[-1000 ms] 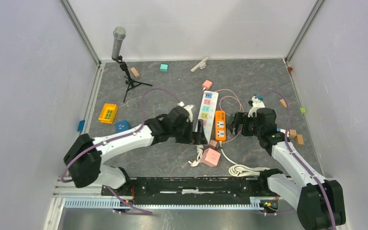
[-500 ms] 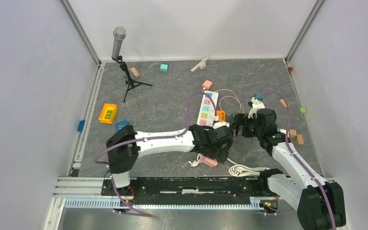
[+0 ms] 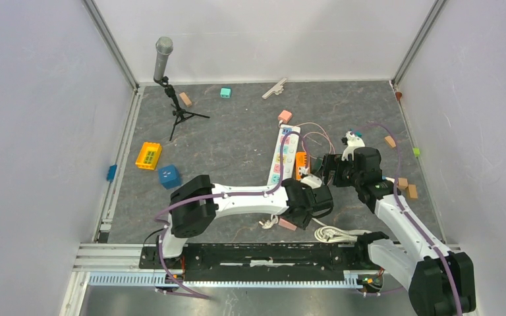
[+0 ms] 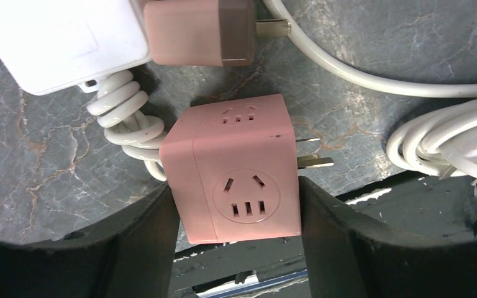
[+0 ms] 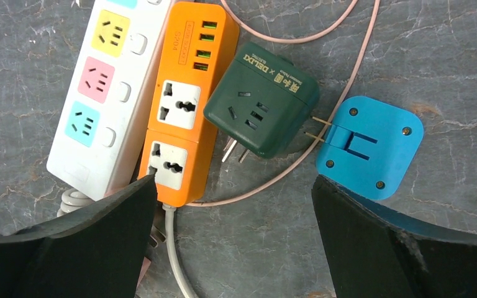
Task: Insert the plug
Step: Pick up the plug from the corner of the board.
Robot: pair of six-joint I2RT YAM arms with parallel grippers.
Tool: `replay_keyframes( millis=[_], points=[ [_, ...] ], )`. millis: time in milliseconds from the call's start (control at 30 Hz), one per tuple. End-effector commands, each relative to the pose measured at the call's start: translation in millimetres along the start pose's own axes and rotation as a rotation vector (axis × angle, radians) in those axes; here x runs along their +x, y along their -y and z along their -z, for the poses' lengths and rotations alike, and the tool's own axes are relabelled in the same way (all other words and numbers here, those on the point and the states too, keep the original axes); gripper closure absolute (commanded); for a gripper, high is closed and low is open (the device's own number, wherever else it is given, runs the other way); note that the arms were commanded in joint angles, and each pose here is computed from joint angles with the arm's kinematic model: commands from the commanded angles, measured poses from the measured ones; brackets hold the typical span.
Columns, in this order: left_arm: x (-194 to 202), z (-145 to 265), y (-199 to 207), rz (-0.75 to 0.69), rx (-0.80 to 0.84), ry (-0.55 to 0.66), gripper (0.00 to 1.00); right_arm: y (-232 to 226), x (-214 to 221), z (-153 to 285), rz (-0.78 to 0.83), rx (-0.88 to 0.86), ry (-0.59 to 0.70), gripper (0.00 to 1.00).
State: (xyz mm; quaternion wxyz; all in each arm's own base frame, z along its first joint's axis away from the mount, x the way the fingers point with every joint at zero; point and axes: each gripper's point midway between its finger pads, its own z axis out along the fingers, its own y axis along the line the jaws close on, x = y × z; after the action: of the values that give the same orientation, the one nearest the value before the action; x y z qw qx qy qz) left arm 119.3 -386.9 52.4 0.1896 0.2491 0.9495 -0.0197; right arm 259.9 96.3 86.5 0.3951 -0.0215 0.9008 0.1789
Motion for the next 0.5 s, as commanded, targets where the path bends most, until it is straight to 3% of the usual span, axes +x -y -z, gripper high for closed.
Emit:
replay_keyframes(
  millis=[0,233,333,467],
  points=[
    [-24.8,21.6,-4.6,0.034,-0.017,0.097,0.44,-6.4,-30.9,7.4,0.031,-0.007,0.077,0.02],
    [-63.5,76.1,-23.4,0.025,0.05,0.289,0.54,-24.5,-47.4,11.6,0.057,-0.09,0.096,0.02],
    [-76.3,100.7,-41.2,-0.038,0.068,0.401,0.61,-41.3,-59.0,16.9,0.083,-0.17,0.11,0.02],
    [-80.2,126.5,-74.5,-0.183,0.042,0.536,0.65,-66.4,-78.1,28.2,0.11,-0.288,0.142,0.02]
  ],
)
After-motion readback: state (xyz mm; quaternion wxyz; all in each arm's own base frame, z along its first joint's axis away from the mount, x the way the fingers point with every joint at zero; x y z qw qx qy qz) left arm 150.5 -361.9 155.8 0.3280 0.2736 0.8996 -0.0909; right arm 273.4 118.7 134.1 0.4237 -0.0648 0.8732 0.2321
